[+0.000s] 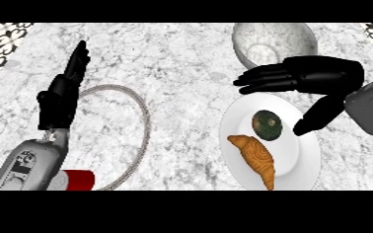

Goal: Pick the squash from the plate and place it in the bowl

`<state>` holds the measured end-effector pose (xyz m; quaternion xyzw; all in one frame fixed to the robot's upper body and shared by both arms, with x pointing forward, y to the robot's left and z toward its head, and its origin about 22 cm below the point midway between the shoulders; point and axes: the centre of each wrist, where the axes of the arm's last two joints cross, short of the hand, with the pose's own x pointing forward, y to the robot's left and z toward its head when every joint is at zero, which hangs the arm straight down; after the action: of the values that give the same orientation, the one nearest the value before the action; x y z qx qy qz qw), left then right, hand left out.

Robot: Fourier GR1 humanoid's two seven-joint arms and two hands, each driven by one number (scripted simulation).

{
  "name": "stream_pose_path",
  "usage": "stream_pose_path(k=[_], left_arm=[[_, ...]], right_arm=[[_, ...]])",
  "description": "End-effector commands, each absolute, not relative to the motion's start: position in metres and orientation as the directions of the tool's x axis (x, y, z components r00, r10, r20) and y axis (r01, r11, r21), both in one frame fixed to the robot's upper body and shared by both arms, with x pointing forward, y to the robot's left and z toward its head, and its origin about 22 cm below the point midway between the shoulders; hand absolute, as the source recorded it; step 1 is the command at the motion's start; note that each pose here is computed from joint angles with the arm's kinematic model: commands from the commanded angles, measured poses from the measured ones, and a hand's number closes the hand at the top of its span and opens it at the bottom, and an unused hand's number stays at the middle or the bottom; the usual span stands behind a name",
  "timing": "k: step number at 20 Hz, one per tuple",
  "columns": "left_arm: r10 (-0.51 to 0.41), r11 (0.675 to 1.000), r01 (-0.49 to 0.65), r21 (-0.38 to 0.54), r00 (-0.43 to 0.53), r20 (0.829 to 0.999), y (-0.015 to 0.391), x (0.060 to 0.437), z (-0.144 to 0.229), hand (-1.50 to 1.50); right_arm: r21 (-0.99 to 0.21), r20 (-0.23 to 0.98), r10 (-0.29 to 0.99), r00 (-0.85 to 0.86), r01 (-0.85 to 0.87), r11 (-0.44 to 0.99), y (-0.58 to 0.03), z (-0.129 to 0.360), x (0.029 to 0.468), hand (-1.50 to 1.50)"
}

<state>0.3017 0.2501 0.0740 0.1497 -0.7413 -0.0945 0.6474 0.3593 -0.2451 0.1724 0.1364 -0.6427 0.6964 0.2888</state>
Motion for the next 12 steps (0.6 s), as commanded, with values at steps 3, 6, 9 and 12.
stream_pose_path(k=[3,6,9,12], left_arm=[[-0.345,0.937,-0.101,0.335,-0.096,0.934,0.248,0.300,0.069,0.00],[-0.350,0.934,-0.121,0.337,-0.110,0.930,0.257,0.307,0.090,0.00],[-0.348,0.934,-0.117,0.338,-0.086,0.933,0.253,0.293,0.081,0.00],[-0.352,0.933,-0.122,0.340,-0.095,0.931,0.242,0.301,0.076,0.00]], right_arm=[[-0.759,0.584,0.119,-0.803,-0.592,-0.270,-0.233,0.141,0.362,-1.50],[-0.760,0.535,0.153,-0.831,-0.553,-0.342,-0.239,0.119,0.363,-1.50],[-0.757,0.492,0.195,-0.849,-0.527,-0.387,-0.243,0.092,0.362,-1.50],[-0.777,0.470,0.188,-0.862,-0.505,-0.375,-0.240,0.088,0.378,-1.50]])
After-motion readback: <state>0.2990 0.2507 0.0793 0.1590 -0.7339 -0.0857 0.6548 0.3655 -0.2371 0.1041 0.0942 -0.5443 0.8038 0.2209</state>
